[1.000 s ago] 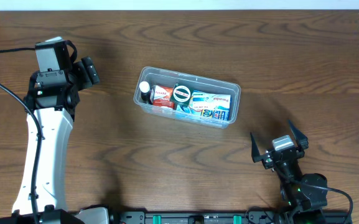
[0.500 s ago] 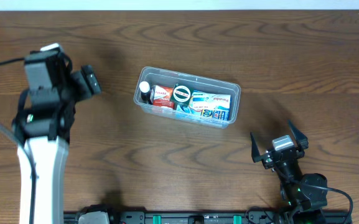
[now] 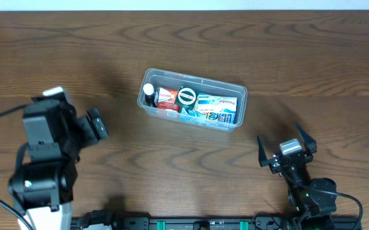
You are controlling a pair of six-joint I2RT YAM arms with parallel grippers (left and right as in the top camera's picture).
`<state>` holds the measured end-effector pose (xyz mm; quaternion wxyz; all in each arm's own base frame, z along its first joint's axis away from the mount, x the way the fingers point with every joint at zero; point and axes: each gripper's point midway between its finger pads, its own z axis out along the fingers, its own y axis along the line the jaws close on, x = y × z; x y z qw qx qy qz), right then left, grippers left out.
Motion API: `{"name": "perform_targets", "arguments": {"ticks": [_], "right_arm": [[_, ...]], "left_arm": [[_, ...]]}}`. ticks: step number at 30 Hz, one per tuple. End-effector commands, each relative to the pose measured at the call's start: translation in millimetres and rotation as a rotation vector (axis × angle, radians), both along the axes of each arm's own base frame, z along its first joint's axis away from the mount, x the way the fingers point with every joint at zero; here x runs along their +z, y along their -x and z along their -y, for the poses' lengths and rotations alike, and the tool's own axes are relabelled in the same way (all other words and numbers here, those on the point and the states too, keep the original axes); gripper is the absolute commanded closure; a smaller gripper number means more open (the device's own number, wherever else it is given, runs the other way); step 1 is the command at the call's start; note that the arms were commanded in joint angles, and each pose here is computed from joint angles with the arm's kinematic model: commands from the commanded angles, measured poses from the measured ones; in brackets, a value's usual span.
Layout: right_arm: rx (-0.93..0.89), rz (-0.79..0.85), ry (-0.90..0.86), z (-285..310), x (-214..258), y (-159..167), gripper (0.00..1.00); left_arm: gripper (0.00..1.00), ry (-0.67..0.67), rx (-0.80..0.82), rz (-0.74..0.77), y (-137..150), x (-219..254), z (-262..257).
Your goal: Pack container
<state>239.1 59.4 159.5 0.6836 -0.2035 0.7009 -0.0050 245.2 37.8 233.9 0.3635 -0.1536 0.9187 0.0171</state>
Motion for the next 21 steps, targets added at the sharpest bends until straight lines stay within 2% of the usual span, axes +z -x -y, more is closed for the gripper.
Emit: {"name": "perform_targets", "arguments": {"ticks": [1,7,10,14,21], "right_arm": [[-0.012,-0.002,0.008,3,-2,-1,0.01],[-0.012,-0.002,0.008,3,-2,-1,0.01],[-0.012,-0.002,0.008,3,-2,-1,0.01],[-0.012,-0.003,0.008,3,-2,-1,0.01],[-0.012,-0.003,0.008,3,-2,-1,0.01]], "left_arm": [[0.02,0.017,-0.015,-0.029,10,-28,6],[0.02,0.019,-0.016,-0.047,29,-88,8],[0.02,0.012,-0.029,0.018,23,-107,10],[0.02,-0.015,-0.062,0.189,4,-119,14],[0.02,-0.051,-0.101,0.546,-24,-97,21]]}}
